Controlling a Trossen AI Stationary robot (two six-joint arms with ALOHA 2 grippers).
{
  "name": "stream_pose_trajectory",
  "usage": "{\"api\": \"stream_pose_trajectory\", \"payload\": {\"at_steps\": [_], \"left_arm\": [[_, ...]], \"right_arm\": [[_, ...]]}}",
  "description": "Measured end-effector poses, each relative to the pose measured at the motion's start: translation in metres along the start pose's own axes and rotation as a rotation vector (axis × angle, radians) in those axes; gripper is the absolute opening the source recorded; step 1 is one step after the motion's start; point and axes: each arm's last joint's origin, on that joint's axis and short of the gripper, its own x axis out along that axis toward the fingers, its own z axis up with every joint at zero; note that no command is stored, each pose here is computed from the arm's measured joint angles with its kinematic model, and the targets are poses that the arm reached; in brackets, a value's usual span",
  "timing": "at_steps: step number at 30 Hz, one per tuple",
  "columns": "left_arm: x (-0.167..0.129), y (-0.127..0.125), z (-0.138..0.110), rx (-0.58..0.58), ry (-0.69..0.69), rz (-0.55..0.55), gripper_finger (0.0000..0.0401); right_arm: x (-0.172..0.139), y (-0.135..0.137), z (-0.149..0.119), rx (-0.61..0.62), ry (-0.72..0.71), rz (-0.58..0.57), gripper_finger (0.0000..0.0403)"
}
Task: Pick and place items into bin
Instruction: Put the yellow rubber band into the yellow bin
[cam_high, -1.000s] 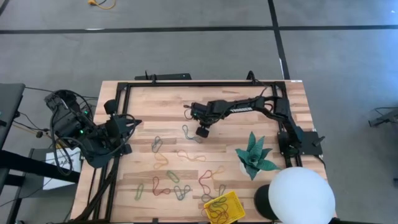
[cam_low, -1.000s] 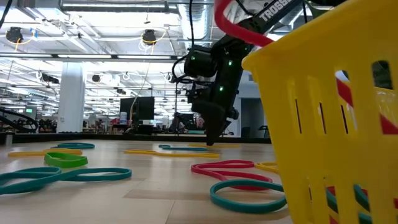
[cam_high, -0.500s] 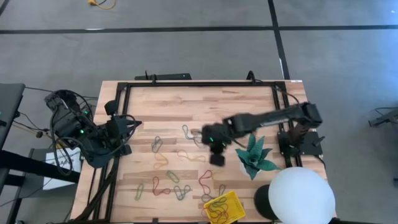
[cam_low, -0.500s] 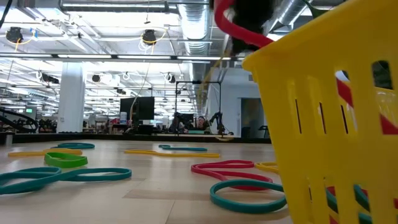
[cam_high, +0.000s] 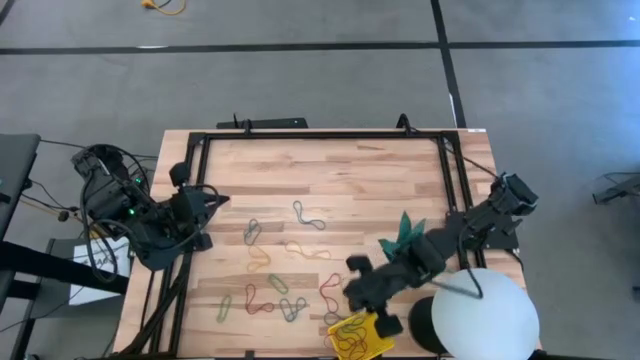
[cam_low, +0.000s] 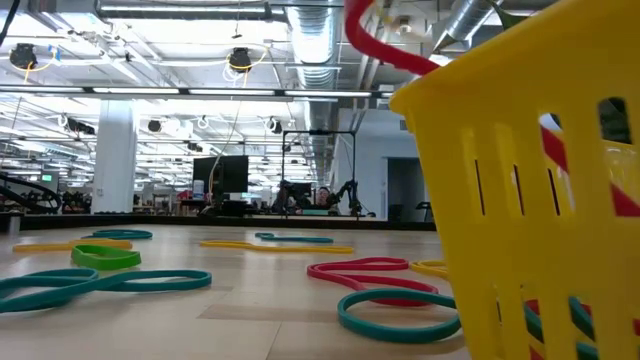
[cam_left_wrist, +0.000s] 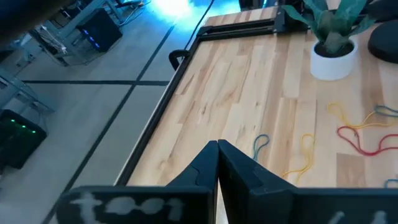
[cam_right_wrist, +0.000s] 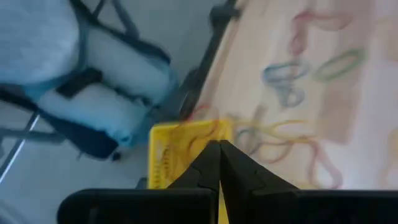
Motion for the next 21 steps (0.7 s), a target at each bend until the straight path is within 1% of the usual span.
{"api": "stream_pose_trajectory", "payload": {"at_steps": [2, 4, 6, 8, 11, 13, 15, 18, 21], "left_arm": [[0.0, 0.0, 0.0, -0.006, -0.002, -0.003, 0.0], [0.0, -0.001, 0.001, -0.013, -0.006, -0.006, 0.0], [0.0, -0.001, 0.001, -0.017, -0.008, -0.007, 0.0], [0.0, -0.001, 0.001, -0.018, -0.008, -0.008, 0.0], [0.0, -0.001, 0.001, -0.018, -0.009, -0.008, 0.0], [0.0, -0.001, 0.001, -0.018, -0.009, -0.008, 0.0], [0.0, -0.001, 0.001, -0.018, -0.01, -0.007, 0.0], [0.0, -0.001, 0.001, -0.018, -0.009, -0.007, 0.0], [0.0, -0.001, 0.001, -0.018, -0.009, -0.007, 0.0]], "right_arm": [[0.007, 0.006, -0.006, 0.012, 0.048, 0.013, 0.0], [0.017, 0.008, -0.005, 0.029, 0.05, 0.047, 0.0], [0.023, 0.012, -0.014, 0.057, 0.124, 0.054, 0.0], [0.033, 0.013, -0.011, 0.099, 0.113, 0.091, 0.0], [0.039, 0.02, -0.019, 0.12, 0.179, 0.129, 0.0], [0.042, 0.023, -0.016, 0.115, 0.161, 0.174, 0.0], [0.042, 0.023, -0.018, 0.119, 0.186, 0.195, 0.0], [0.042, 0.027, -0.014, 0.104, 0.16, 0.266, 0.0], [0.042, 0.028, -0.013, 0.096, 0.145, 0.28, 0.0]]}}
